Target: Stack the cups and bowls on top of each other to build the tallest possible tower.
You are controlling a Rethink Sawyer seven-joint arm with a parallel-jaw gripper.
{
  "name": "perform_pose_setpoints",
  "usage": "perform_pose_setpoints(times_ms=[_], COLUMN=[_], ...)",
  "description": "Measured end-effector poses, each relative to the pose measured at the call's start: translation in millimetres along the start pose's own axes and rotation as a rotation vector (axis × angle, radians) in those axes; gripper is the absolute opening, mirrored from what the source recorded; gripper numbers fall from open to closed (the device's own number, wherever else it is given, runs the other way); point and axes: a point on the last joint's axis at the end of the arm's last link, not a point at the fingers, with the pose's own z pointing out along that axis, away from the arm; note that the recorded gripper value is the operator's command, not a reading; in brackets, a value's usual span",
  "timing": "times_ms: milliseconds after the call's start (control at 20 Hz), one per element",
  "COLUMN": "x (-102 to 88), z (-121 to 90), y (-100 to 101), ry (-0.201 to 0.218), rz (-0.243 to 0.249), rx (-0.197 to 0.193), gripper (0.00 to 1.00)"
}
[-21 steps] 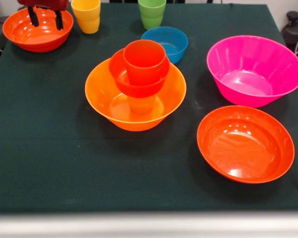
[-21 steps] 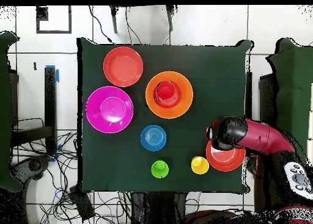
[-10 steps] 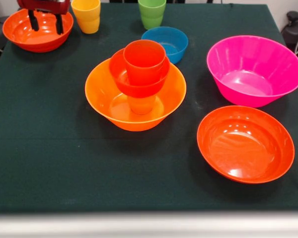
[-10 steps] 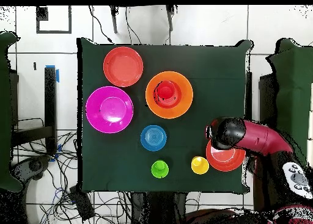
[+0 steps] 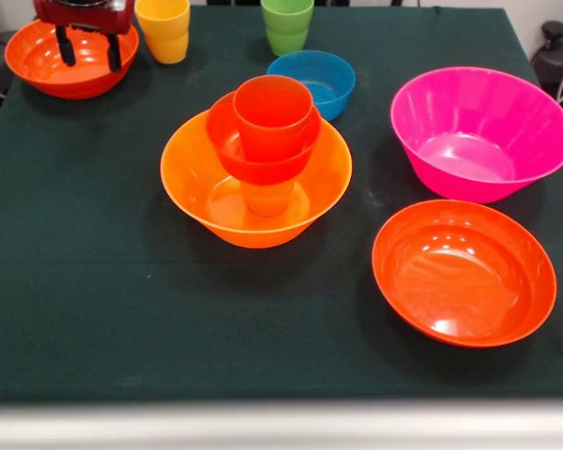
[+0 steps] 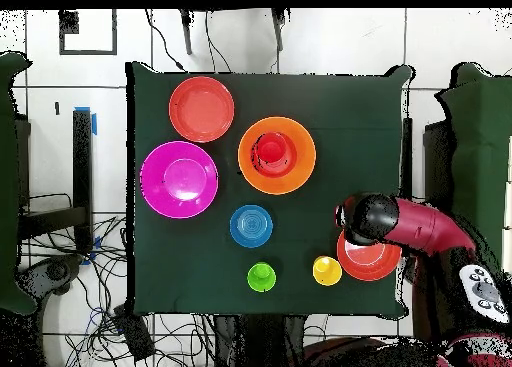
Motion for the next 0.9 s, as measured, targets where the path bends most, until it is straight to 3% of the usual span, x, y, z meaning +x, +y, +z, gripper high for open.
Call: perform_pose_setpoints(times_ms=[500, 900], x=[5.3, 10.8], z=[17, 28], y=[9, 17], ry=[0.017, 0.028], rz=[-0.009, -0.033], rx=[-0.013, 0.001], gripper=[1.00, 1.00])
